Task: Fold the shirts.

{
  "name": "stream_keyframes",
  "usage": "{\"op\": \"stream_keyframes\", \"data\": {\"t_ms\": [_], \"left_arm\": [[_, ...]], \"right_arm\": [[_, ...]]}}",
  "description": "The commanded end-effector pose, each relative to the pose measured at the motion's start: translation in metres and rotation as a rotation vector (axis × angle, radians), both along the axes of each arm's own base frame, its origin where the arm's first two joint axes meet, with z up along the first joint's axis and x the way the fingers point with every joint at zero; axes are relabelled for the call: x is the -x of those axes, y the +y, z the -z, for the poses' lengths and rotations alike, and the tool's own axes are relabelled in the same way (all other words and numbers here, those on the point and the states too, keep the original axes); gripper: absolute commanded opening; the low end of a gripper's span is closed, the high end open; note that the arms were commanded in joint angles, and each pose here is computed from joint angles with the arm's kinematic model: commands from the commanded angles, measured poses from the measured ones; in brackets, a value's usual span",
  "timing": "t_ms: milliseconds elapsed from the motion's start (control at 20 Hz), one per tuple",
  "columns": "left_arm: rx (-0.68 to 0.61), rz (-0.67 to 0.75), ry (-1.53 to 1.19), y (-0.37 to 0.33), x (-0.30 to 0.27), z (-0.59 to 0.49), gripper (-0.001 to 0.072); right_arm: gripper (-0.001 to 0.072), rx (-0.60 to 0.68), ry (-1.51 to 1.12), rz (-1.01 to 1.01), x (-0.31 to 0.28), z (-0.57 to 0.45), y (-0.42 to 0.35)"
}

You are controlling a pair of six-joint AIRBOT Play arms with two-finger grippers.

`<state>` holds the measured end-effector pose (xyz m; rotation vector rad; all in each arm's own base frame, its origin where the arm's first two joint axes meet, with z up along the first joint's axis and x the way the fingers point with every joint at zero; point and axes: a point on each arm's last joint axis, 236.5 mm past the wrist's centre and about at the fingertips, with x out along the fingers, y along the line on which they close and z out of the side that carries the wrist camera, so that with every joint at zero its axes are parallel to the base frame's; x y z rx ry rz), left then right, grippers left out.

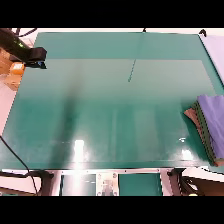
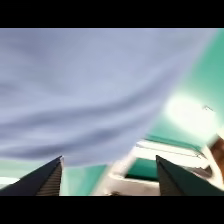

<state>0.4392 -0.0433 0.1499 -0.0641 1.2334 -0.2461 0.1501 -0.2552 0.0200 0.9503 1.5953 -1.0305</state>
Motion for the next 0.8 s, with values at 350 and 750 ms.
{"op": "stream_keyframes", "data": {"t_ms": [350, 750], "left_arm": [[0.059, 0.007, -0.010, -0.036, 0.059, -0.017, 0.0022], [0.083, -0.025, 0.149, -0.057, 0.182, 0.076, 0.0024]], "right_arm": [[0.0014, -0.017, -0.632, -0.696, -0.214, -0.083, 0.172], [0.0016, -0.203, -0.613, -1.185, -0.125, 0.022, 0.382]]}}
